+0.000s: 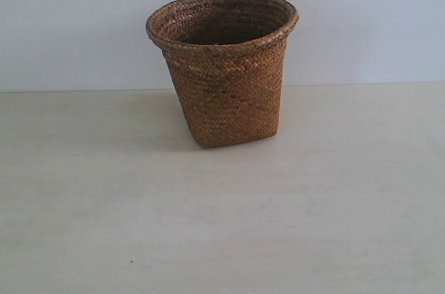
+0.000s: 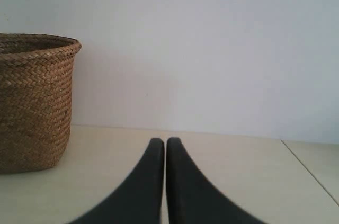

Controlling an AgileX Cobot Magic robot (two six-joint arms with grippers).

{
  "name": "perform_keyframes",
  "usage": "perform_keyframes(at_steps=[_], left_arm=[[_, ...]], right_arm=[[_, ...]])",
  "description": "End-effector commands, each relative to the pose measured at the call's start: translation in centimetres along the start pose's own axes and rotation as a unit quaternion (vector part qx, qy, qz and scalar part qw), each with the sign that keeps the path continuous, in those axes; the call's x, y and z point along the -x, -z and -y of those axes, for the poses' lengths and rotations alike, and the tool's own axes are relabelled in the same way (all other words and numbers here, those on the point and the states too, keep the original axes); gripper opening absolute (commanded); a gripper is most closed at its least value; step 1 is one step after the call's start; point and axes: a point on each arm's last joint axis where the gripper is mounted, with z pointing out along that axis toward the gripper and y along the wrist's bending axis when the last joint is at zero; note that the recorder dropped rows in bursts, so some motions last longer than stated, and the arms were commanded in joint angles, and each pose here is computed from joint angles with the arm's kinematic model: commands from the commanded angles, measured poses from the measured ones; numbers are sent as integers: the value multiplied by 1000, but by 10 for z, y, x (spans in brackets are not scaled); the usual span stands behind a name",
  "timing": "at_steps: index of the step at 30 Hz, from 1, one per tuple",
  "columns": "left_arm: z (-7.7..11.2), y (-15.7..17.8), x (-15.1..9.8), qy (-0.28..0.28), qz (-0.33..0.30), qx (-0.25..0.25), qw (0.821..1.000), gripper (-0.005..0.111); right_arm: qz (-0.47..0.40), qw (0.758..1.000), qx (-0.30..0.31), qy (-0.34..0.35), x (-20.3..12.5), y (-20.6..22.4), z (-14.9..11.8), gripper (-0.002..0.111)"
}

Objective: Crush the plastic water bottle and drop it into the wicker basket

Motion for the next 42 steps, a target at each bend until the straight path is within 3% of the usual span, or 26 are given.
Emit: perform_keyframes(at_steps=[1,9,42], left_arm=[[-3,6,-5,17,-7,28,999,4],[-3,7,-19,25,-84,36,996,4],[-3,7,-18,25,-82,36,996,4]], right_arm=[[2,1000,-2,-1,-1,0,0,0],[2,1000,-2,-1,-1,0,0,0],[7,1000,-3,-15,0,0,0,0]])
